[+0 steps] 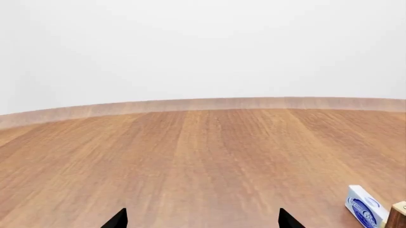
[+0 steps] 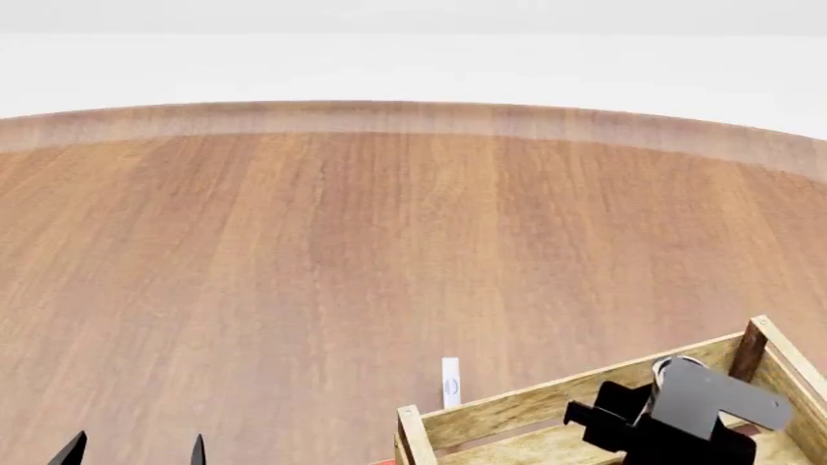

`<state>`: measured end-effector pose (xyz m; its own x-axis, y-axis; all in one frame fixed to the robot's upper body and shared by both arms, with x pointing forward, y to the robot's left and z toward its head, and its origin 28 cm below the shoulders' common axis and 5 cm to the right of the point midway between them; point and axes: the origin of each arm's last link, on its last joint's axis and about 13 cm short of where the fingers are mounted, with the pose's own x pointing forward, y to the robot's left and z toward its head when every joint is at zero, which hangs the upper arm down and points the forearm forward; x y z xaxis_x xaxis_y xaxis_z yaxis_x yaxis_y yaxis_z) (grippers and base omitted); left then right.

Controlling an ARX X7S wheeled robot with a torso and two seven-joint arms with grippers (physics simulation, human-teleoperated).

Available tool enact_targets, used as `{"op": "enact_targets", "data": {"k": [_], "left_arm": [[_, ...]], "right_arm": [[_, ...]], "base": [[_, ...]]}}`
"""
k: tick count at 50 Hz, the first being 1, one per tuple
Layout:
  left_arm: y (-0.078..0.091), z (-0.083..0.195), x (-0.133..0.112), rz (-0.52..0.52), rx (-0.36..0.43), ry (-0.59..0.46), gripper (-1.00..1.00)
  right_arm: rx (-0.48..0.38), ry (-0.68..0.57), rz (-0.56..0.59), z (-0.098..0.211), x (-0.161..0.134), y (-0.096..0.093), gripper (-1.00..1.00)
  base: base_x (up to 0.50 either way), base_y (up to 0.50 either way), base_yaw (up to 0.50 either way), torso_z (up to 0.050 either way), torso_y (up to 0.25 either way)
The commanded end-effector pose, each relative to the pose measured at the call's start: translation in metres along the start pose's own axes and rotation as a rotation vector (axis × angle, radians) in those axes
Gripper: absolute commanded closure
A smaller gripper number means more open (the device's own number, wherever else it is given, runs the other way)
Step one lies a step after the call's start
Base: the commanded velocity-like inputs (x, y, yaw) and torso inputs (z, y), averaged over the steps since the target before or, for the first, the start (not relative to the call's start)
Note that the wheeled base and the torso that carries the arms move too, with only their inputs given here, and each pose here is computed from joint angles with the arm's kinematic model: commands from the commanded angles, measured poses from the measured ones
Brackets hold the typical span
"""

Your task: Pick up the tomato sauce, and put it in the wooden tray.

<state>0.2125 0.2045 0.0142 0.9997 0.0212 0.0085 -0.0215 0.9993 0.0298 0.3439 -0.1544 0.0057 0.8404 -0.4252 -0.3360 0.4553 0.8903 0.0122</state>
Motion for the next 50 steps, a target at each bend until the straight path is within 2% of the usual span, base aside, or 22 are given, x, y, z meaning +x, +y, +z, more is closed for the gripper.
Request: {"op": "enact_targets", "data": {"k": [1,12,23,50], "left_arm": [[-0.0003,-0.0008,-0.0004,0.002,-0.001,0.000,-1.00],[0.0000,-0.0009,-0.0005,0.002,0.000,0.001,-1.00],[0.0003,-0.0009,-0.0003,0.001,0.002,0.000,-1.00],[-0.0003,0.0006,-0.0005,0.000,0.004,0.000,-1.00]], "right_arm": [[0.004,0.018,0.023,-0.0021,-0.0004,-0.0012,1.00],[0.004,0.029,0.020,-0.0036,-0.0011,-0.0007,1.00],[-0.052,0.068,-0.001,-0.0044,-0.0020,0.0012,1.00],[-0.062,0.068,-0.003,-0.0033,-0.0018,0.0022,1.00]], "base": [[0.00,0.00,0.00,0.000,0.000],[0.00,0.00,0.00,0.000,0.000],[0.00,0.00,0.00,0.000,0.001],[0.00,0.00,0.00,0.000,0.000]]}}
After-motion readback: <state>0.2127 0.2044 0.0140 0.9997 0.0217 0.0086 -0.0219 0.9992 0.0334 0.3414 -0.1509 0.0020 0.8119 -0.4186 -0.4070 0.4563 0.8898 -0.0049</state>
